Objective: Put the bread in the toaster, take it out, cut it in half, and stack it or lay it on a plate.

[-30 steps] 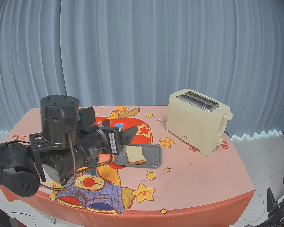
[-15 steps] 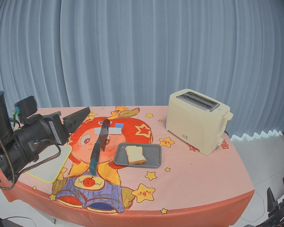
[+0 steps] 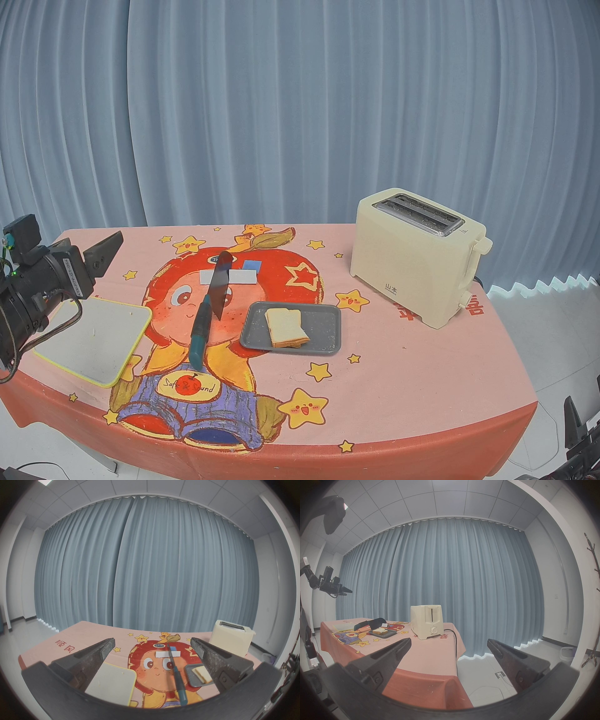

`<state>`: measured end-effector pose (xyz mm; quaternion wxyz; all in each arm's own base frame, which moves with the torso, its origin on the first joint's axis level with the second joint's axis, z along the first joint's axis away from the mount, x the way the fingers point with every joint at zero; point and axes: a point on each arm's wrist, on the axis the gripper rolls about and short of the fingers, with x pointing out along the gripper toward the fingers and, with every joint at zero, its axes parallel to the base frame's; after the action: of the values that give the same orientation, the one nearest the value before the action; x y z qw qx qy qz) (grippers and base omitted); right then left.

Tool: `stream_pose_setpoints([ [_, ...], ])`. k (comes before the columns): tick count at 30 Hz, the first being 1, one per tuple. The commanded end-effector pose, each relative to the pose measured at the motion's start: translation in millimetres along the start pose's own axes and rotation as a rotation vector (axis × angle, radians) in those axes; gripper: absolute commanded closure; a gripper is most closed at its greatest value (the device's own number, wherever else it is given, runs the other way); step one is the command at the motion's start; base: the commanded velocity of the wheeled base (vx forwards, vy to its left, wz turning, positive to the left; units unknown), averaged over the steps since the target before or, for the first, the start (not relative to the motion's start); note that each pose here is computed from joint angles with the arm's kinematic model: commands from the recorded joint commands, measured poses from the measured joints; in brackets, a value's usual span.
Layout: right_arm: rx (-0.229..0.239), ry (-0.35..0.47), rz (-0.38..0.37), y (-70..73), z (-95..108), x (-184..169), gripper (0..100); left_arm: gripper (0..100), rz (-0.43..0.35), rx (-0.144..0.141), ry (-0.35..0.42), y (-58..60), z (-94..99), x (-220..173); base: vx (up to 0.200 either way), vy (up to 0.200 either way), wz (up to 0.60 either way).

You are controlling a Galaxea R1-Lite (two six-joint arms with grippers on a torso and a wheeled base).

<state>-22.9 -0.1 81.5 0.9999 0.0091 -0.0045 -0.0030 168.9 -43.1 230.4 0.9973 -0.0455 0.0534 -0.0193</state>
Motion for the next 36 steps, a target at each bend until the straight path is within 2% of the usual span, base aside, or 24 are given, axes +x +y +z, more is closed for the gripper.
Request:
stream_pose_setpoints([
  [1, 0.000, 0.001, 0.000, -0.1, -5.2, 0.0, 0, 0, 0.016, 0.022, 0.018, 2.2, -5.1, 1.1, 0.000, 0.000, 0.00],
  [4, 0.000, 0.001, 0.000, -0.1, -5.2, 0.0, 0, 0, 0.021, 0.034, 0.020, 2.8, -6.1, 0.6, 0.000, 0.000, 0.00],
  [11, 0.000, 0.001, 0.000, -0.1, -5.2, 0.0, 0, 0, 0.001, 0.021, -0.035, 7.4, -4.8, -25.9, 0.000, 0.000, 0.00],
  [17, 0.000, 0.001, 0.000, -0.1, -5.2, 0.0, 0, 0, 0.009, 0.021, -0.036, 16.8, -26.5, -53.4, 0.000, 0.000, 0.00],
  [21, 0.000, 0.001, 0.000, -0.1, -5.2, 0.0, 0, 0, -0.008, 0.016, -0.082, 28.4, -50.7, -92.3, 0.000, 0.000, 0.00],
  [22, 0.000, 0.001, 0.000, -0.1, -5.2, 0.0, 0, 0, -0.008, 0.016, -0.082, 28.4, -50.7, -92.3, 0.000, 0.000, 0.00],
  [23, 0.000, 0.001, 0.000, -0.1, -5.2, 0.0, 0, 0, -0.001, 0.020, -0.090, 34.8, -68.5, -108.5, 0.000, 0.000, 0.00],
  [28, 0.000, 0.001, 0.000, -0.1, -5.2, 0.0, 0, 0, 0.011, 0.019, -0.082, 44.9, -103.2, -133.2, 0.000, 0.000, 0.00],
  [31, 0.000, 0.001, 0.000, -0.1, -5.2, 0.0, 0, 0, 0.007, 0.034, -0.025, 52.9, -140.2, -150.0, 0.000, 0.000, 0.00],
  [32, 0.000, 0.001, 0.000, -0.1, -5.2, 0.0, 0, 0, 0.005, 0.058, 0.047, 56.2, -156.4, -156.9, 0.000, 0.000, 0.00],
  [33, 0.000, 0.001, 0.000, -0.1, -5.2, 0.0, 0, 0, -0.017, 0.053, 0.090, 57.8, -163.8, -162.0, 0.000, 0.000, 0.00],
  [34, 0.000, 0.001, 0.000, -0.1, -5.2, 0.0, 0, 0, -0.042, 0.041, 0.093, 58.6, -162.4, -168.5, 0.000, 0.000, 0.00],
  [35, 0.000, 0.001, 0.000, -0.1, -5.2, 0.0, 0, 0, -0.050, 0.024, 0.029, 58.8, -159.4, -172.2, 0.000, 0.000, 0.00],
  [36, 0.000, 0.001, 0.000, -0.1, -5.2, 0.0, 0, 0, -0.050, 0.020, 0.002, 58.8, -161.1, -170.8, 0.000, 0.000, 0.00],
])
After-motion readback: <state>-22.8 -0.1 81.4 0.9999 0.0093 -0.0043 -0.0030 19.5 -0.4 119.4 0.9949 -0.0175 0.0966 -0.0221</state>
